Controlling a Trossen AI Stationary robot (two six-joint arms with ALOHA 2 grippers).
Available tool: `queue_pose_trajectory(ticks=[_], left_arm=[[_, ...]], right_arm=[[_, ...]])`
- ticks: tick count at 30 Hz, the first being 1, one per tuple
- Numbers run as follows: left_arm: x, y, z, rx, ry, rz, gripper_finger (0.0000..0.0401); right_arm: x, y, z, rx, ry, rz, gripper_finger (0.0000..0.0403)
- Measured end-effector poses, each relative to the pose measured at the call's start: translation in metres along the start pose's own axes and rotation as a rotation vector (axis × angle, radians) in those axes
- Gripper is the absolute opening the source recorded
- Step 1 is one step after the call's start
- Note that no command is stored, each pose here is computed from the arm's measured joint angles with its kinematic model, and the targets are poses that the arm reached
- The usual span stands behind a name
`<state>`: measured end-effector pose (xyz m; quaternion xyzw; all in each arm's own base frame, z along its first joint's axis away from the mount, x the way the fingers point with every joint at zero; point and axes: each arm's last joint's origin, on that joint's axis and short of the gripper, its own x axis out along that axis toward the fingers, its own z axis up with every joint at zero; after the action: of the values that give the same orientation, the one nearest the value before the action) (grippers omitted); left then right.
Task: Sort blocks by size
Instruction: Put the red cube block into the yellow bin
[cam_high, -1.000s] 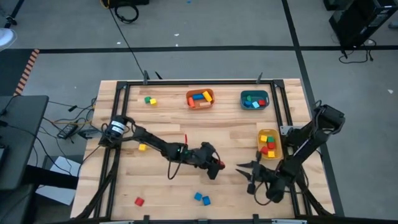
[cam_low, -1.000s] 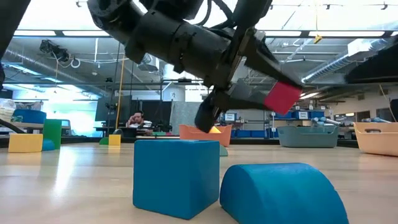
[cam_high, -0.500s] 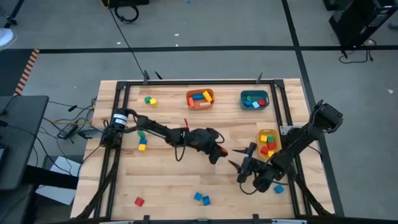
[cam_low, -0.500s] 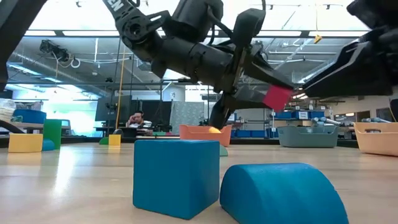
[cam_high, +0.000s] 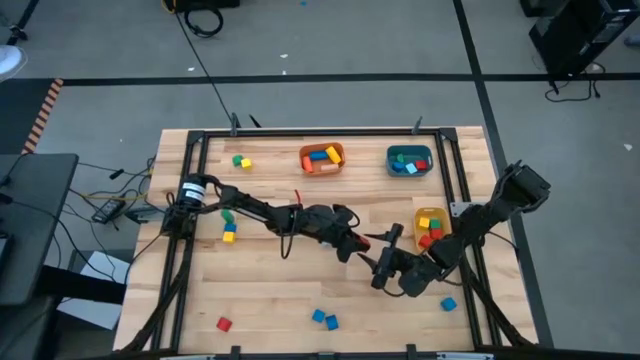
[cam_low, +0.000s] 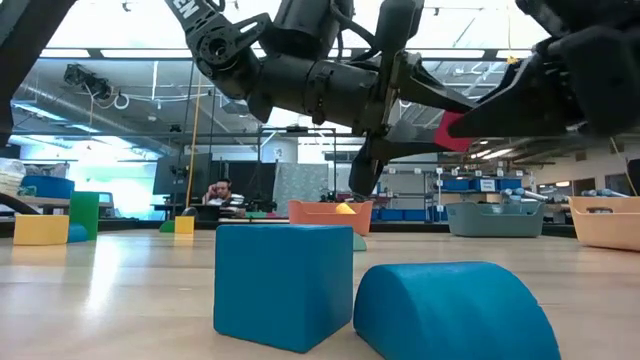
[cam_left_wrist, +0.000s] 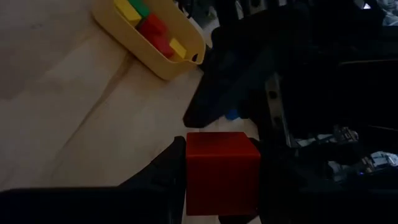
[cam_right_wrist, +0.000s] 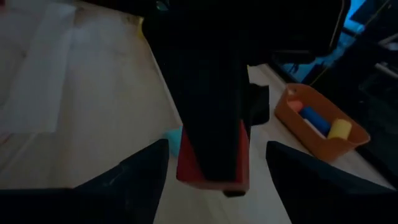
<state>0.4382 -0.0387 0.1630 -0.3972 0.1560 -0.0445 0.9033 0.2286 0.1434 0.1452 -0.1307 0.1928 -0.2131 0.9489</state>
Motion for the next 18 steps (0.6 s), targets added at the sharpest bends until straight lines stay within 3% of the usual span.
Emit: queue_pose_trajectory(ticks=[6, 15, 18], left_arm=[[-0.001, 0.006, 0.007, -0.001, -0.019, 0.01, 0.0145], [-0.003, 0.014, 0.015, -0.008, -0.024, 0.019, 0.0159], [-0.003, 0.015, 0.015, 0.026, -0.038, 0.037, 0.0168]], right_arm=[[0.008, -0.005, 0.001, -0.006, 0.011, -0.023, 0.0257], [0.014, -0.01, 0.001, -0.084, 0.024, -0.054, 0.0152], [0.016, -0.012, 0.001, -0.087, 0.03, -0.062, 0.0145]])
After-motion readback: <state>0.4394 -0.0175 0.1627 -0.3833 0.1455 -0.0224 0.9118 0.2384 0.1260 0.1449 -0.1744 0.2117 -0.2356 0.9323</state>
